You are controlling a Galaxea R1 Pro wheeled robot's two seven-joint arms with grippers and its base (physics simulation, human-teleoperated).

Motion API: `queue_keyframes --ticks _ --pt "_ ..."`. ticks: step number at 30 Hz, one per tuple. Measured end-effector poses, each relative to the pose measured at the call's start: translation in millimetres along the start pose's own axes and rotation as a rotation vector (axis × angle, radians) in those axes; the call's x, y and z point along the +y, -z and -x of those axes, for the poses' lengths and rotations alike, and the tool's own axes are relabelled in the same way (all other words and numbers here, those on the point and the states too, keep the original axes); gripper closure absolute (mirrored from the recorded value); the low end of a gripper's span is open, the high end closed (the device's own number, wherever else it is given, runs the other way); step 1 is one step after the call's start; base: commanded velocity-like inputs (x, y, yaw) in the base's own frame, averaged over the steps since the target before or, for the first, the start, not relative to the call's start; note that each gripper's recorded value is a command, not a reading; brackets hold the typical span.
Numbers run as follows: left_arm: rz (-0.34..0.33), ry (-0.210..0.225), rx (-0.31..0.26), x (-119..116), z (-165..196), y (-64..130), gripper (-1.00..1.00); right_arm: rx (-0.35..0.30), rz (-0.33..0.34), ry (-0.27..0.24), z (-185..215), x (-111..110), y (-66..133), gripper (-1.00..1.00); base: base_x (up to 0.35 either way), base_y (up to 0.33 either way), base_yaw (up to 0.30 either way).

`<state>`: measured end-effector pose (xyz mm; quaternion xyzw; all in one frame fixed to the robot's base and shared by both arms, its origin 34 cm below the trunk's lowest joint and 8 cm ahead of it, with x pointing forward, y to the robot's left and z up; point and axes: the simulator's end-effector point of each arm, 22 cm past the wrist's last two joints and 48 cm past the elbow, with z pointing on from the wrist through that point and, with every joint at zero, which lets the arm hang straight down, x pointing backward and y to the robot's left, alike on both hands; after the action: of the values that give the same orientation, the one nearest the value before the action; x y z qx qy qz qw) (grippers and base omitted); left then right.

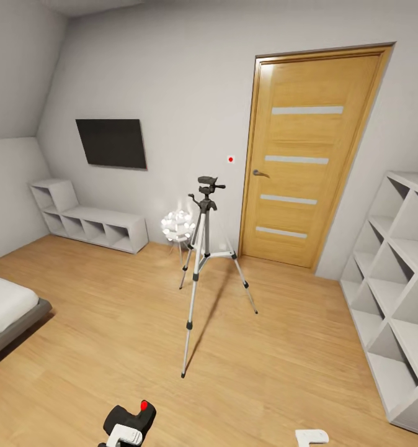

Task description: Attach the digital camera to the camera tripod in the bedroom.

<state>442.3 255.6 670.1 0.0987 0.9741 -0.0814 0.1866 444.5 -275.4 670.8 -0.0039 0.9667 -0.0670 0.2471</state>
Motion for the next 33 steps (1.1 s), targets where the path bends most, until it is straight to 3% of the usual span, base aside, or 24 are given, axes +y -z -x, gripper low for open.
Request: queue_keyframes --ticks 5,14,19,33 --pt "0.003 0.001 0.006 1 -4 0.5 1.0 0.0 0.001 0.0 0 1 0.2 -1.0 0.046 0.0 0.0" --pt "0.031 0.005 0.024 6 -18 1.1 1.0 0.001 0.002 0.0 -1 1 0.5 -1.0 0.283 0.0 -0.001" --pt "0.038 0.005 0.027 8 -20 1.2 1.0 0.0 0.001 0.0 0 0 0.4 -1.0 0.273 0.0 -0.191" --pt "0.037 0.001 0.026 7 -20 1.6 1.0 -0.005 0.0 -0.001 2 0 0.7 -1.0 0.024 0.0 -0.245"
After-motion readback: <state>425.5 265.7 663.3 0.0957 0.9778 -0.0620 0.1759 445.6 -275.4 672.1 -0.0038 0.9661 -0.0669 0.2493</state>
